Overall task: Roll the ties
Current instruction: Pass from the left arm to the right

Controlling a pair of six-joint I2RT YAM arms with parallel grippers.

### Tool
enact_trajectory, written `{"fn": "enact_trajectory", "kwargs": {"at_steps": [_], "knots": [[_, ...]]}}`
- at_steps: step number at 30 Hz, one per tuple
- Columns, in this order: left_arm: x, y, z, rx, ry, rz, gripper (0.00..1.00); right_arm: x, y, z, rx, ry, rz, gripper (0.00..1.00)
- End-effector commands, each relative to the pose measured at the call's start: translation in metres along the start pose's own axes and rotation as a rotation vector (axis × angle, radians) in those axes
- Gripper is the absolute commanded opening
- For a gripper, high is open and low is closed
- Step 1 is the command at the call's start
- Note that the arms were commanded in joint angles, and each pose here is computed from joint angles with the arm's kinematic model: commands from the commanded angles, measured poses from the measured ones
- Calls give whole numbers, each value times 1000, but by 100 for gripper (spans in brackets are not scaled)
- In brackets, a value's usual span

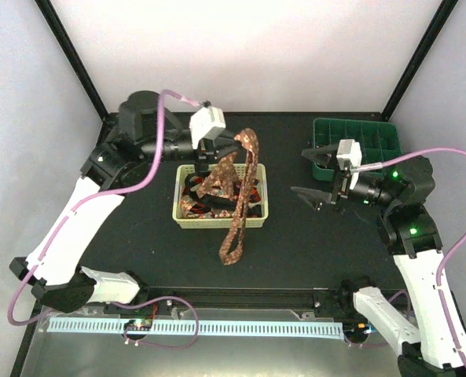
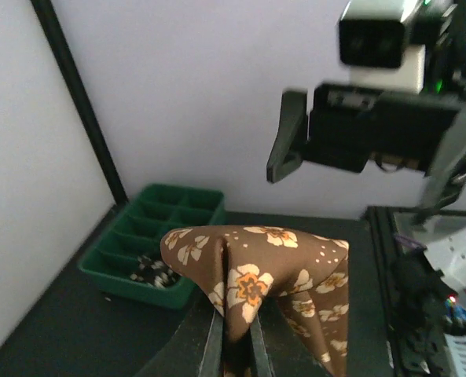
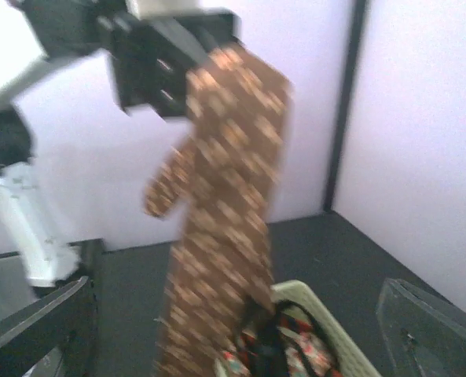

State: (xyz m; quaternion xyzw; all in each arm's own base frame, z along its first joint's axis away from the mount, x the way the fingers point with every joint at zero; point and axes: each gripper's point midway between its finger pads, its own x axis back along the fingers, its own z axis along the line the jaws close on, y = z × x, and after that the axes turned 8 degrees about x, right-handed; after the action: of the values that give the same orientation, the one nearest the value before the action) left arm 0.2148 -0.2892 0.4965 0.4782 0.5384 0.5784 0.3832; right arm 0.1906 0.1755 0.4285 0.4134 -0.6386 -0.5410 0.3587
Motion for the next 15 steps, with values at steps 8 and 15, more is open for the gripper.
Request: {"fn": "enact_trajectory", "kwargs": {"at_steps": [8,15], "knots": [[-42,-49,-4,20,3,132,1,-34,22,11,-118,103,-33,100],[-64,-60,-13,15,-55,161,2,-56,-20,27,-101,180,45,98]]}}
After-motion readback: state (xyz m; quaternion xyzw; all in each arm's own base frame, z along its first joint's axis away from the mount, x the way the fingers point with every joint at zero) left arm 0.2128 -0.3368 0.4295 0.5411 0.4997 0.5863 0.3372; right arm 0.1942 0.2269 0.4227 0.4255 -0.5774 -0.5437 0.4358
